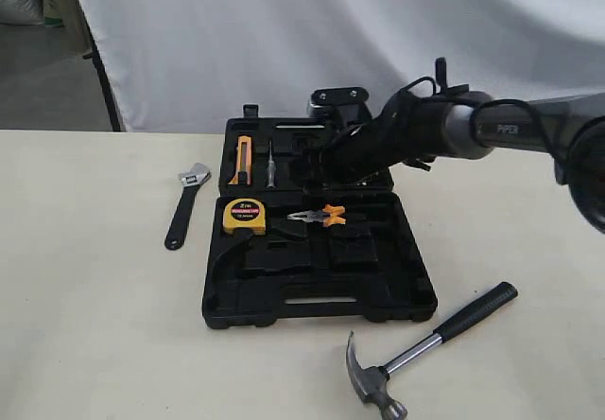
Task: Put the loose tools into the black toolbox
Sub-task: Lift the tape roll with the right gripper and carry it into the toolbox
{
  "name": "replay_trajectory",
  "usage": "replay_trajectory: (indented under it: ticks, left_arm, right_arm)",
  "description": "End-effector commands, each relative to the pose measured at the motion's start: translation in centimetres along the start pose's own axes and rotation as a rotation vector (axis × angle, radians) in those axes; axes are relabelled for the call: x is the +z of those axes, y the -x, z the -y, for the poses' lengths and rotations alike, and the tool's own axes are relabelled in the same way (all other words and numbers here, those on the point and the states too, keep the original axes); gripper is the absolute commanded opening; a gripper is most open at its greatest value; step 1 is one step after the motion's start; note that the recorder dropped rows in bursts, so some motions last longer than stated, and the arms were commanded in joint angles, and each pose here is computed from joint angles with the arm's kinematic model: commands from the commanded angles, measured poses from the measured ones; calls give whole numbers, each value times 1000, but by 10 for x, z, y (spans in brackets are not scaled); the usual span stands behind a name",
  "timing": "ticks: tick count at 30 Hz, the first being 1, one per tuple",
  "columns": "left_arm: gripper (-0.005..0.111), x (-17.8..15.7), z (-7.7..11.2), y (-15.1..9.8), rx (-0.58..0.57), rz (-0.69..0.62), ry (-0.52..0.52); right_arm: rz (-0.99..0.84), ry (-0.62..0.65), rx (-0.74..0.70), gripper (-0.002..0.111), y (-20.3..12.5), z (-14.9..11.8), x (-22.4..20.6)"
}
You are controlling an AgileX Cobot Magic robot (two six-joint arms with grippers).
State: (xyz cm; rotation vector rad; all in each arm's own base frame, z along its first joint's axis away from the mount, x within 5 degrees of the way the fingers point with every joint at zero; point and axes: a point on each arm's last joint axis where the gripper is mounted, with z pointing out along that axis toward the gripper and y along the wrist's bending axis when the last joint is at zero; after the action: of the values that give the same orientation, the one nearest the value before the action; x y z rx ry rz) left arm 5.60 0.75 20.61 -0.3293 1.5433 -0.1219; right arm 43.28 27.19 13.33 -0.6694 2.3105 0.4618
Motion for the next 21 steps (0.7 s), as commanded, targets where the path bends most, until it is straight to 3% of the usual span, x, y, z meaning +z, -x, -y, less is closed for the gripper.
replay_trajectory:
  ticks: [1, 8, 21]
  left_arm:
    - [1, 0, -1, 2, 0, 20, 21]
    - [1, 0, -1, 2, 0, 20, 21]
    - [1, 0, -1, 2, 0, 20, 21]
  right_arm:
    - [109, -48, -74, 0, 4, -10, 10]
    - [251, -158, -67, 0, 1, 1, 27]
    - [255, -180, -62, 0, -15, 0, 45]
